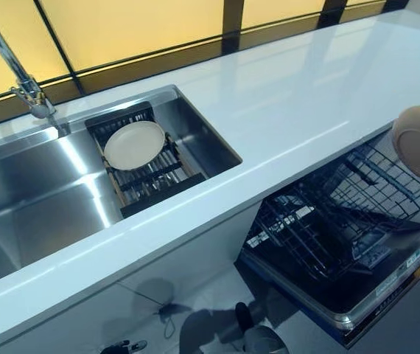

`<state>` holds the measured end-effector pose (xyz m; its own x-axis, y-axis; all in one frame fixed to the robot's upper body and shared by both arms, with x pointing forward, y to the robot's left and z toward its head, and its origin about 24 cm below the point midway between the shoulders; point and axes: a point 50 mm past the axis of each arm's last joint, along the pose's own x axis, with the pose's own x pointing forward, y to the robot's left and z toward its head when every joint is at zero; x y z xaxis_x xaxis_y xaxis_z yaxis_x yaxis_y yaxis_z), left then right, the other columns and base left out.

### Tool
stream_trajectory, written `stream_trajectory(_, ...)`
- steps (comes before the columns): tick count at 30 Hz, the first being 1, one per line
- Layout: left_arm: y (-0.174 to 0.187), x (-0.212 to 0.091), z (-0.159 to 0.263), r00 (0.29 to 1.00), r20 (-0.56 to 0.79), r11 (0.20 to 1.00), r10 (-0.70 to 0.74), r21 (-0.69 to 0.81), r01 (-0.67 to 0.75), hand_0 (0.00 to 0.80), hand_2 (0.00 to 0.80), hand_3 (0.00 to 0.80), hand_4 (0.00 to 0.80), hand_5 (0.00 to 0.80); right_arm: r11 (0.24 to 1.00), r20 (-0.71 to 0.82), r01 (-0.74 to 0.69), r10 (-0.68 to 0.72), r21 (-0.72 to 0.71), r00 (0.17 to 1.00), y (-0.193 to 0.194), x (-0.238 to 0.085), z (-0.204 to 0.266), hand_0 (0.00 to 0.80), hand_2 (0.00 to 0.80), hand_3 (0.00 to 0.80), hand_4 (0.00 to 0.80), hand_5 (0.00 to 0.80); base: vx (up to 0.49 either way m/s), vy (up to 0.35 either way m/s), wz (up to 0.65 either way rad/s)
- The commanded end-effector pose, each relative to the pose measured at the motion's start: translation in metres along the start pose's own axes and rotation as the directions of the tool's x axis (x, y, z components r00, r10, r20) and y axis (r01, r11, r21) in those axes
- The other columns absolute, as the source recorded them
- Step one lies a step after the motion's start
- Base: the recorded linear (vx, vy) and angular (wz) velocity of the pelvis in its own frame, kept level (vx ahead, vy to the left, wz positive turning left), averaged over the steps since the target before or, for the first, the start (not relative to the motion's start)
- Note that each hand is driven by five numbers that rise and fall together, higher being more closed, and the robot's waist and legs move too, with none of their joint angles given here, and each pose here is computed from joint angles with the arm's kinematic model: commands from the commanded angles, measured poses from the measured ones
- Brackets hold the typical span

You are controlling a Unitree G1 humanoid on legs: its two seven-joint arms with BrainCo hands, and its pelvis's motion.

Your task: Take plates into dishwasher

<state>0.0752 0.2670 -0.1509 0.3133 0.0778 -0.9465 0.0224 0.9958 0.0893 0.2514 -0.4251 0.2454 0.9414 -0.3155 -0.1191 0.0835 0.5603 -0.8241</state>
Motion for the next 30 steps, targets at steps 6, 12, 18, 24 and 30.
stream_trajectory(6,0.02,-0.003,0.005,0.998,0.005,0.994,0.063,0.089,-0.063,0.0,0.0,0.0,0.0,0.0,0.995,0.067,0.028,-0.035,0.094,0.997,0.002,-0.003,-0.003,0.8,0.8,0.8,0.8,0.8,-0.005,-0.017,-0.01)
stream_trajectory(12,0.018,-0.002,0.008,0.998,0.026,0.994,0.059,0.094,-0.061,0.0,0.0,0.0,0.0,0.0,0.995,0.059,0.002,-0.008,0.102,0.998,0.026,0.002,-0.008,0.8,0.8,0.8,0.8,0.8,-0.041,-0.024,0.0)
stream_trajectory(18,0.014,-0.001,0.014,0.998,0.044,0.994,0.041,0.095,-0.045,0.0,0.0,0.0,0.0,0.0,0.998,0.05,-0.004,0.001,0.065,0.999,0.043,0.009,-0.005,0.8,0.8,0.8,0.8,0.8,-0.031,-0.011,0.02)
stream_trajectory(24,0.01,0.001,0.02,0.998,0.06,0.993,0.032,0.108,-0.038,0.0,0.0,0.0,0.0,0.0,0.999,0.011,0.033,-0.033,-0.005,0.999,0.051,0.016,-0.006,0.8,0.8,0.8,0.8,0.8,-0.021,-0.003,0.02)
stream_trajectory(30,0.007,0.002,0.028,0.997,0.08,0.993,0.02,0.117,-0.029,0.0,0.0,0.0,0.0,0.0,0.993,-0.011,0.087,-0.088,-0.08,0.996,0.045,0.022,-0.004,0.8,0.8,0.8,0.8,0.8,-0.038,-0.013,0.04)
